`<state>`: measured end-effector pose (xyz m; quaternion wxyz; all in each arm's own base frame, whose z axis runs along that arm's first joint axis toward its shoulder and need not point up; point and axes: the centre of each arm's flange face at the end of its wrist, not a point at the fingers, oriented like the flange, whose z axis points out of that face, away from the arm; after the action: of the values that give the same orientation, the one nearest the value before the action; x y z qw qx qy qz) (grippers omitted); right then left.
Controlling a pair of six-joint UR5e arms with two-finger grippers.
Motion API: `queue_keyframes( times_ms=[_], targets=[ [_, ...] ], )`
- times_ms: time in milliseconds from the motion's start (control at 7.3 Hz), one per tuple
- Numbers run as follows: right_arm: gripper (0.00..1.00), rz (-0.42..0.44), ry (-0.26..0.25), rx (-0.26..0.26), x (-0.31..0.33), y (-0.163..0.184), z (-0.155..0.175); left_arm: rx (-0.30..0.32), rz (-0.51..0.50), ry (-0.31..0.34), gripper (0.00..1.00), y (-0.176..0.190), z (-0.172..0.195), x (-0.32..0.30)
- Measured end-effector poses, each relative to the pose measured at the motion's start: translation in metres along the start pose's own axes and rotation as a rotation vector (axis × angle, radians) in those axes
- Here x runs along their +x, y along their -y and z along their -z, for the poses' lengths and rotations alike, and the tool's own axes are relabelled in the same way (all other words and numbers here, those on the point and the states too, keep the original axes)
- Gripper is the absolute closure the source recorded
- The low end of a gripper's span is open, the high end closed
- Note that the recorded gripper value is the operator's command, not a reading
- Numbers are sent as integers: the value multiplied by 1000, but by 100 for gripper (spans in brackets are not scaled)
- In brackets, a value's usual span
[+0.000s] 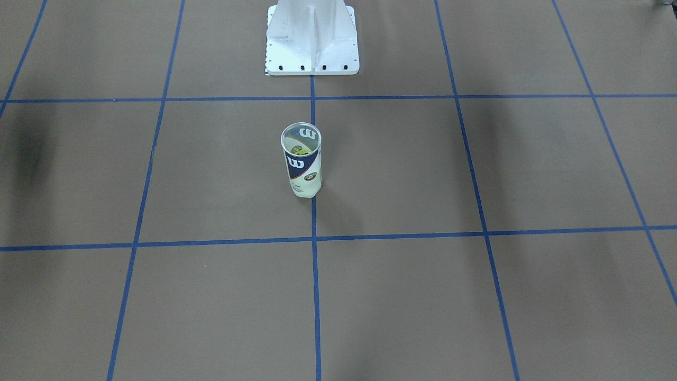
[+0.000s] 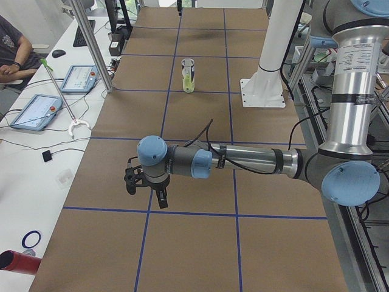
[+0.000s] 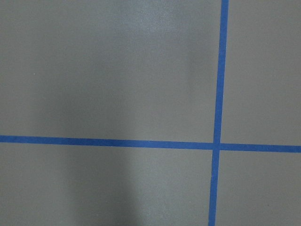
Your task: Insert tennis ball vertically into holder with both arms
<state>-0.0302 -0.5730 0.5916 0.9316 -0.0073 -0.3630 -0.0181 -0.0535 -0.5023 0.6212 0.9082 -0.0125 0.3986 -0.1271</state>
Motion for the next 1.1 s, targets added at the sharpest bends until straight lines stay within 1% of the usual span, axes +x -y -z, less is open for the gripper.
queue_keyframes(
  times_ms=[137, 274, 411, 685, 1095],
  targets=[
    [1, -1, 0, -1, 0, 0, 0, 34, -68, 40, 1, -4, -4, -10],
    [1, -5, 1, 0, -1, 0, 4, 45, -146, 63, 1, -6, -11, -21],
    [1, -9, 3, 3, 0, -5, 8, 46, -194, 71, 1, -4, -15, -25],
    [1, -11, 8, 7, 1, -17, 12, 52, -234, 61, 1, 4, -13, -18],
    [1, -11, 8, 8, 2, -23, 12, 57, -246, 50, 1, 8, -10, -11]
  ],
)
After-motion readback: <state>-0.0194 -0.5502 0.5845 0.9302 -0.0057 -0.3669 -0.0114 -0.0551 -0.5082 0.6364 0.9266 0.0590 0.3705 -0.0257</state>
